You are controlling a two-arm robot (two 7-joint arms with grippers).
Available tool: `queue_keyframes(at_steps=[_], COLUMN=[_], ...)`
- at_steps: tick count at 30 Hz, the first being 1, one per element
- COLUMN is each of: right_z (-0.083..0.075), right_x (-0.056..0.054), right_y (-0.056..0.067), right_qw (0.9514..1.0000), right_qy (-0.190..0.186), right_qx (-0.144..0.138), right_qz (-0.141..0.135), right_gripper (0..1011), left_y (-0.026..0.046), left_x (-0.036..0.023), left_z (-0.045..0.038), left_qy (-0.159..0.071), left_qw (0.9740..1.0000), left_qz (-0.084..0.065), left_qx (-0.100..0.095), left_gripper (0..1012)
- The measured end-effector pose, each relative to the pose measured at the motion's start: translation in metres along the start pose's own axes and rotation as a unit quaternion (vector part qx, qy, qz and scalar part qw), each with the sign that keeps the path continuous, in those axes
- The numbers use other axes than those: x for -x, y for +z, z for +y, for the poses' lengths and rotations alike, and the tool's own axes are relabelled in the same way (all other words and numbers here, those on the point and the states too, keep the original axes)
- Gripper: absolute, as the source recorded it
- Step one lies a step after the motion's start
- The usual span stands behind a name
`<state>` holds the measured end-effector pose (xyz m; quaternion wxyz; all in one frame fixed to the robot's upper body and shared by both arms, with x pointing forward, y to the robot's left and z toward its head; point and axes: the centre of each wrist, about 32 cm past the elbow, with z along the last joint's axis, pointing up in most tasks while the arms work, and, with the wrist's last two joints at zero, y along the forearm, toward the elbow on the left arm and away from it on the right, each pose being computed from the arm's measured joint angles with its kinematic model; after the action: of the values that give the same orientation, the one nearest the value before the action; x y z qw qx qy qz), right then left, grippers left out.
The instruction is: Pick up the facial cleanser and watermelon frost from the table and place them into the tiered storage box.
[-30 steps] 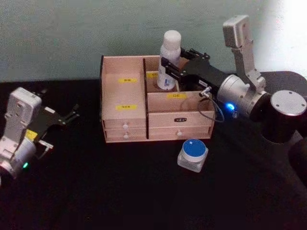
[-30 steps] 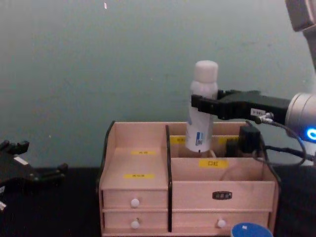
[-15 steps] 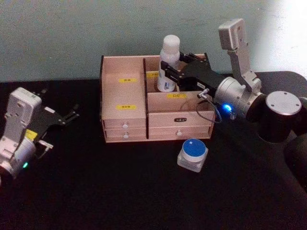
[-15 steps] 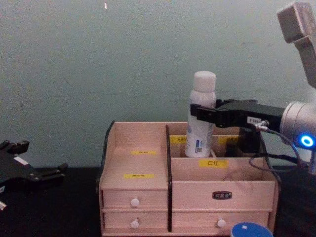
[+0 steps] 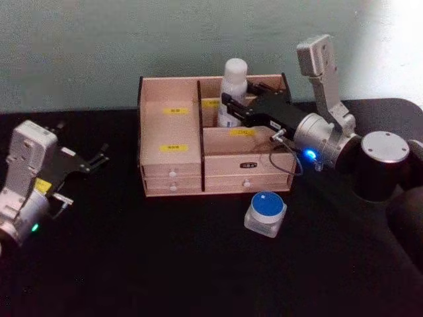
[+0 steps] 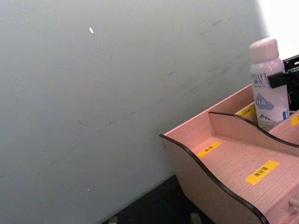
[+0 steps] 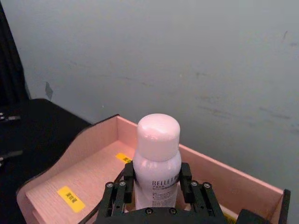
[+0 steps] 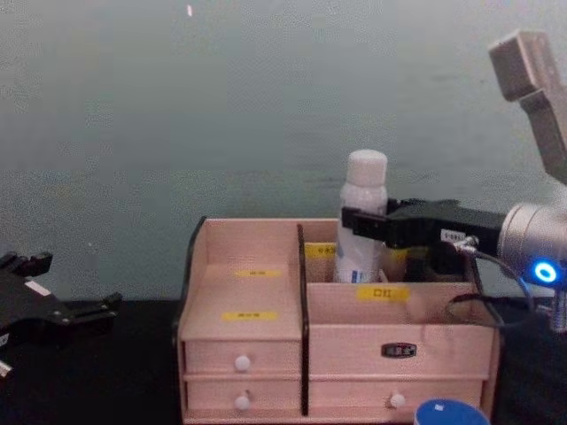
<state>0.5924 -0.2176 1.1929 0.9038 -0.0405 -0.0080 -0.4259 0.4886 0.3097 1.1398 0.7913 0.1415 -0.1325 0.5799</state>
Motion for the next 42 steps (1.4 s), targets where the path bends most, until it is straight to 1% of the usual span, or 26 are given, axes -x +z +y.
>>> queue_keyframes(at_steps=[10,17,24,35,38,39,40,41,42], right_z=[0.005,0.008,0.009,0.009,0.009,0.009,0.009,0.009,0.009], right_x=[-0.001,-0.001,0.0,0.0,-0.001,-0.001,-0.001,-0.001,-0.001], right_y=[-0.009,-0.013,-0.015,-0.015,-0.015,-0.015,-0.015,-0.015,-0.015], right_qw=[0.9998,0.9996,0.9993,0.9993,0.9993,0.9993,0.9993,0.9993,0.9994], right_qy=[-0.006,-0.008,-0.01,-0.01,-0.01,-0.01,-0.01,-0.01,-0.01], right_qx=[0.018,0.027,0.034,0.034,0.034,0.034,0.034,0.034,0.034], right_qz=[0.008,0.009,0.006,0.007,0.007,0.007,0.007,0.007,0.007], right_gripper=[589,589,589,592,685,685,750,767,807], left_y=[0.0,0.0,0.0,0.0,0.0,0.0,0.0,0.0,0.0], left_x=[0.0,0.0,0.0,0.0,0.0,0.0,0.0,0.0,0.0], left_z=[0.0,0.0,0.0,0.0,0.0,0.0,0.0,0.0,0.0], left_qy=[0.0,0.0,0.0,0.0,0.0,0.0,0.0,0.0,0.0], left_qw=[1.0,1.0,1.0,1.0,1.0,1.0,1.0,1.0,1.0], left_qz=[0.0,0.0,0.0,0.0,0.0,0.0,0.0,0.0,0.0], left_qx=[0.0,0.0,0.0,0.0,0.0,0.0,0.0,0.0,0.0], left_gripper=[1001,1002,1001,1001,1001,1001,1001,1001,1001])
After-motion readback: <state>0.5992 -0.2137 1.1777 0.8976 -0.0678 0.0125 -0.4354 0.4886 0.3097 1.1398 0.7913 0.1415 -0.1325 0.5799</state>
